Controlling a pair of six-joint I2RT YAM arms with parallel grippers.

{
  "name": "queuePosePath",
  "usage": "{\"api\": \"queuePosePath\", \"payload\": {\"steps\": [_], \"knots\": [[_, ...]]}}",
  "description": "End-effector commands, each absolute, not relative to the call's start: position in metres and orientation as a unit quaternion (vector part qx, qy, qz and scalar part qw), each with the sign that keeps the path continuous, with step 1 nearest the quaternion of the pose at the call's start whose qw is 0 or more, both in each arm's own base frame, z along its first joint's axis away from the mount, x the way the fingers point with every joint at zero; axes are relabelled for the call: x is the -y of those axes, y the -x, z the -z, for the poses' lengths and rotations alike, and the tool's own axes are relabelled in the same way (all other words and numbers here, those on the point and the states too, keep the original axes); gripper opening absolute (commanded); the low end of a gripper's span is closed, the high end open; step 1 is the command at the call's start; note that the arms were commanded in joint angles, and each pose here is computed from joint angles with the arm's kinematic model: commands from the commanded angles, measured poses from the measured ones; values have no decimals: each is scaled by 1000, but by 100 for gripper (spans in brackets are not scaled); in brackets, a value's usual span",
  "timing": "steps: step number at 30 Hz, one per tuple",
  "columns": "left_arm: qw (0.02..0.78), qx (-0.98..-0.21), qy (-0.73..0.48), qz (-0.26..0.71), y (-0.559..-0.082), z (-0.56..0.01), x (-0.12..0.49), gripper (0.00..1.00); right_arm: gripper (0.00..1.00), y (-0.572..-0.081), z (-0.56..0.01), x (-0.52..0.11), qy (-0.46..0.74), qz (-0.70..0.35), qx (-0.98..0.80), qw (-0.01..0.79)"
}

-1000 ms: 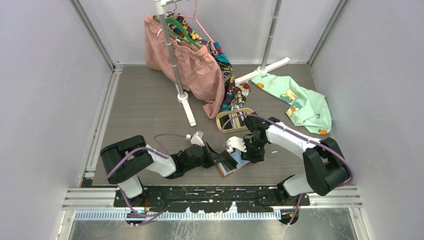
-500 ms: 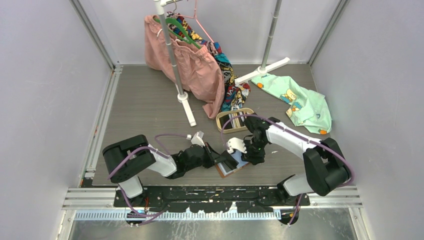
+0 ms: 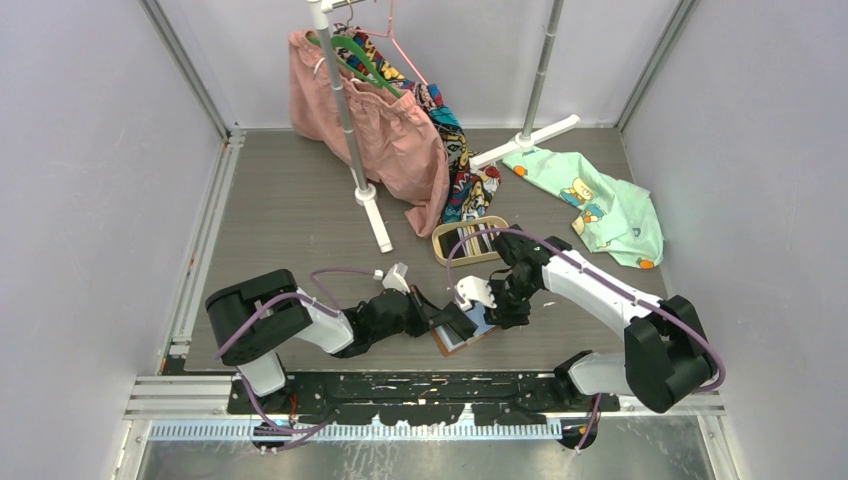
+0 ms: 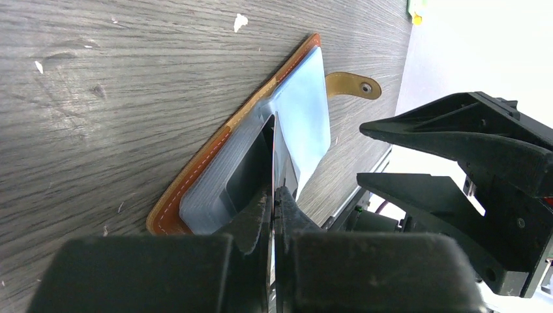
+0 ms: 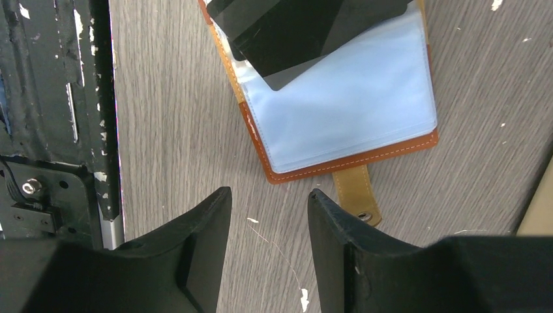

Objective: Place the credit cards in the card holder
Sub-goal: Insert the credit card into the card holder.

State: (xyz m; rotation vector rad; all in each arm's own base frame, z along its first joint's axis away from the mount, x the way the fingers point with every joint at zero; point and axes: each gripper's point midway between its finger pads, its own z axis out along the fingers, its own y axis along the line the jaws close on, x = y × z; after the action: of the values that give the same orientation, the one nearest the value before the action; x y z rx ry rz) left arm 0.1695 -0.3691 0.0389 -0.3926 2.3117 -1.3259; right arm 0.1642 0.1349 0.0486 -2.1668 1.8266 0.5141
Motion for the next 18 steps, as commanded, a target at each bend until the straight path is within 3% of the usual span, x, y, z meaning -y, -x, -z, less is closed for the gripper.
{"api": "queuePosePath", "payload": {"steps": [1,18], "knots": [[217,-836,141,483,-169,-38,374,0,52,-165,-49,-134,754,-177,-620,127],[189,-851,153,466,-165,-31,373,0,52,-173,-29,-128,751,-151,-634,109]]}}
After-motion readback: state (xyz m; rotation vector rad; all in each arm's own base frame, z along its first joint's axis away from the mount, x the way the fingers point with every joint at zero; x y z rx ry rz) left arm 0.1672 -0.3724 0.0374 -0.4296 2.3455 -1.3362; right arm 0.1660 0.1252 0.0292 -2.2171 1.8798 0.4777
